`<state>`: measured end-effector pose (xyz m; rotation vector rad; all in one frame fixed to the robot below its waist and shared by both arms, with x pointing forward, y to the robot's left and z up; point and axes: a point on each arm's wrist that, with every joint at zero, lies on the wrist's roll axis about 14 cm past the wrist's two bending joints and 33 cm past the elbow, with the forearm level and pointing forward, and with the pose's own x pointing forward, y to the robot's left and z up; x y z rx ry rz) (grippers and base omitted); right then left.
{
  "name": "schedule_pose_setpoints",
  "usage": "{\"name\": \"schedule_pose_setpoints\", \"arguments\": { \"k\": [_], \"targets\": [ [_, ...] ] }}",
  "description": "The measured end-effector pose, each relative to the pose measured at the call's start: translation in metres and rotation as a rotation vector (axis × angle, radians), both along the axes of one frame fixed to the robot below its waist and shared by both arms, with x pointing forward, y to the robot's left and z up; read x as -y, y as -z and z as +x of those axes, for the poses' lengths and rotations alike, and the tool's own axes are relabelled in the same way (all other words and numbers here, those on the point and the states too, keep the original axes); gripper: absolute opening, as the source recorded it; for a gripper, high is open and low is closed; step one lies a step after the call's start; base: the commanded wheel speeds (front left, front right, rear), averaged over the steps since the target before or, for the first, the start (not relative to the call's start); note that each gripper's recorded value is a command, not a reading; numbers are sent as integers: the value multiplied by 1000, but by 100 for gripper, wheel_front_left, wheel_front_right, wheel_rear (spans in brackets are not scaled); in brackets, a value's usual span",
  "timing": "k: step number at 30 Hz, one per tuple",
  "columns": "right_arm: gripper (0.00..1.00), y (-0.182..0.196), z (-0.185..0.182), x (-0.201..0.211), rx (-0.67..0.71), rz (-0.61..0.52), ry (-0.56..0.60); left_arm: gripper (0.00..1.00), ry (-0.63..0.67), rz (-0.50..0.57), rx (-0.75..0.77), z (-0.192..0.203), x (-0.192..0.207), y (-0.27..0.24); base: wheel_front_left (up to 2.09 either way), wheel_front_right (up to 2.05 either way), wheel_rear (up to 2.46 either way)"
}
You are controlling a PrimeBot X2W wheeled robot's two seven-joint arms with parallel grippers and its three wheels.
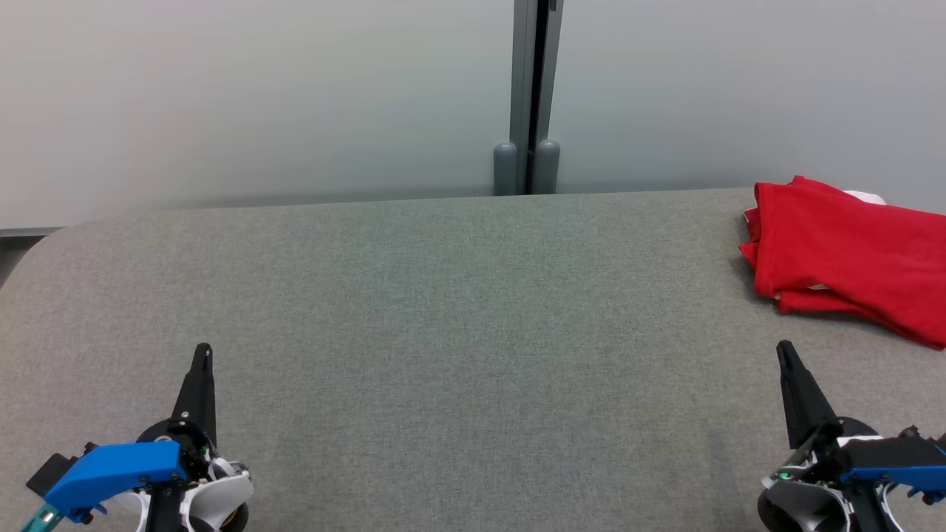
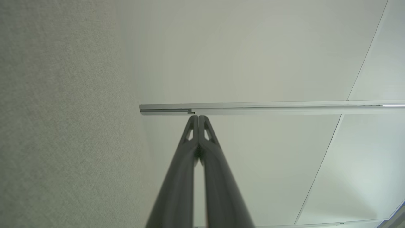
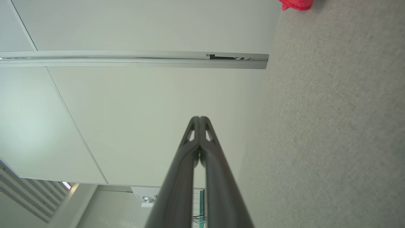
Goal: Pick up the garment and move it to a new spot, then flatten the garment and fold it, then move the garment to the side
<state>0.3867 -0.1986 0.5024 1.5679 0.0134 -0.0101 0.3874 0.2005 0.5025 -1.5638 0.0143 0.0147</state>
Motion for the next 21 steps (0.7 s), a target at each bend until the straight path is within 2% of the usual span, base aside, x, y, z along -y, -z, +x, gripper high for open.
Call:
{"name": "schedule_pose_setpoints", "arguments": {
  "k": [21],
  "targets": [
    [0, -1, 0, 0, 2, 9, 1, 0, 0, -9, 3, 0, 0, -1, 0, 0, 0]
  ]
}}
